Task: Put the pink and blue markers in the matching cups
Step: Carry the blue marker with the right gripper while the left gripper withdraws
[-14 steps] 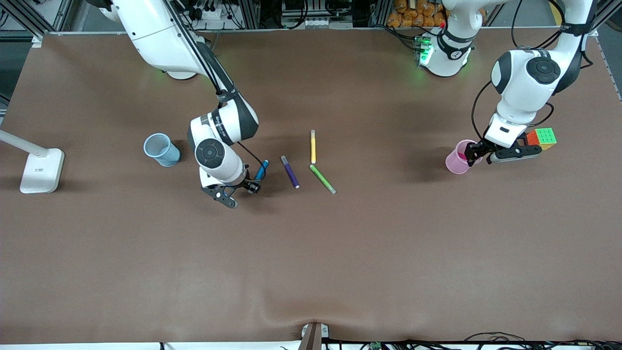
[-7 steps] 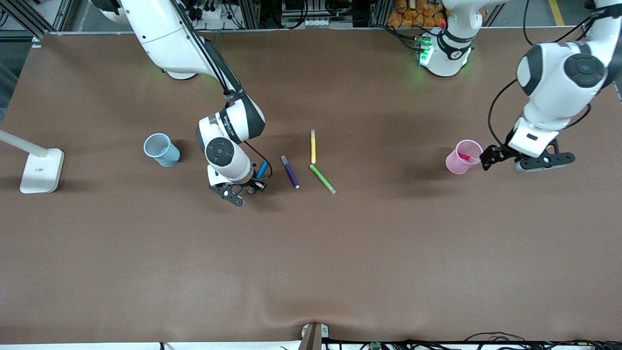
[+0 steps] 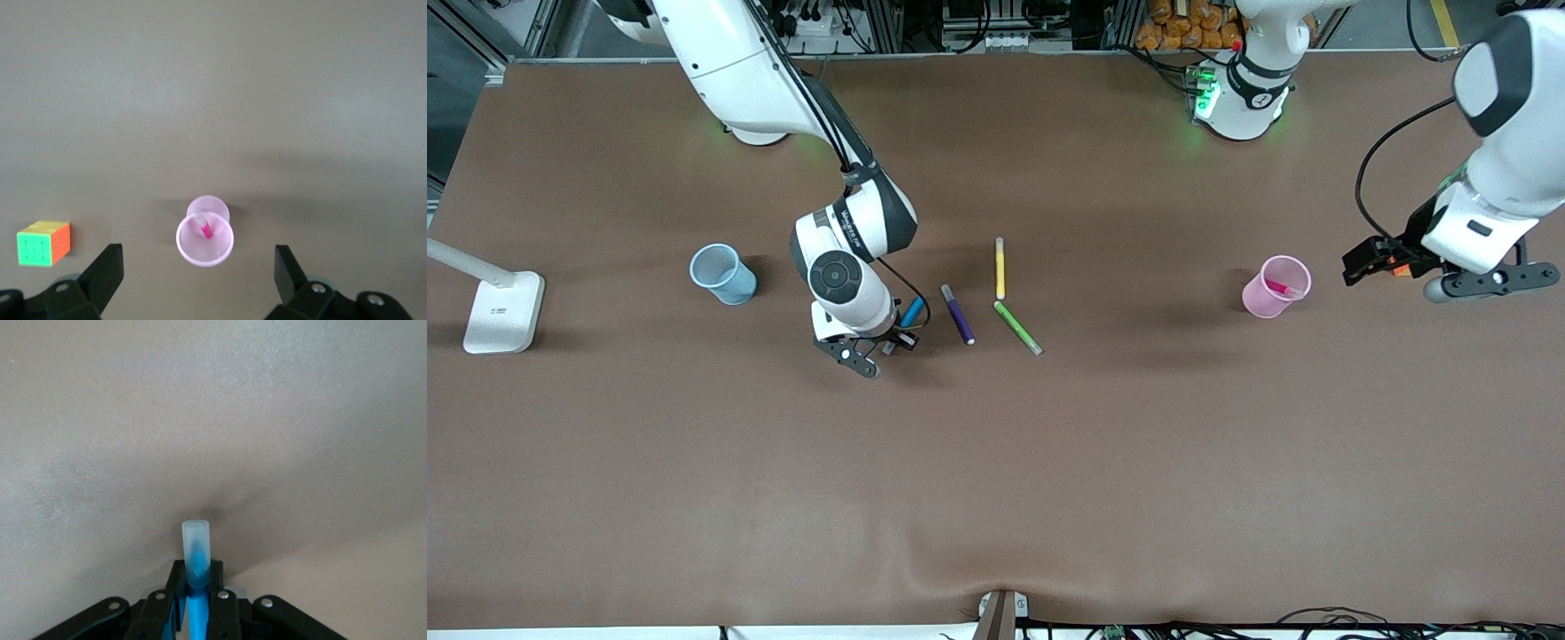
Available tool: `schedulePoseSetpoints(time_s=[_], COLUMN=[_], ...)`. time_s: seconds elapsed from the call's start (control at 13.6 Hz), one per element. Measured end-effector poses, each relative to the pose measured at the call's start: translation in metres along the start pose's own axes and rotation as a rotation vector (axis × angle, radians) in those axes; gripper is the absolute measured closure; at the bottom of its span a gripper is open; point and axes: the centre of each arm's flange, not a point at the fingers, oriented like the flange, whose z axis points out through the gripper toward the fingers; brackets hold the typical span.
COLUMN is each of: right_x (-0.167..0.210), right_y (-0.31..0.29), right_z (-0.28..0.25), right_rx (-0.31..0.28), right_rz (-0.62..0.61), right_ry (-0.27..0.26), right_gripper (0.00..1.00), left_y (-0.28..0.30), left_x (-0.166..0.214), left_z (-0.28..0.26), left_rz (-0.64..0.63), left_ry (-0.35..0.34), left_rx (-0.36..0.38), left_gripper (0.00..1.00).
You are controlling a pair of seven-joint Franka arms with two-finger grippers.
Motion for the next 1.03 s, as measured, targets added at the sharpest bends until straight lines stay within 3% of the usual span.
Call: schedulePoseSetpoints(time_s=[0.22,0.66,1.03], right_x=[0.016,0.093,0.086], right_y=[0.012,0.119,0.19], right_z=[-0.047,-0.154,-0.193], right_rx=[-0.01,0.075,0.117], right_rz=[-0.135,-0.492,-0.793], right_ry=[-0.028,-0.011,0.001], right_gripper=[0.83,0.83,0.83], left_y=[0.013,0.004,0.016], left_x=[-0.006,-0.017,-0.021], left_z=[-0.057,-0.11,-0.118], left_rz=[0.024,0.01,0.031], left_ry=[-0.042,-0.075,-0.073], left_rx=[0.006,0.012,0.013], left_gripper=[0.0,0.0,0.0])
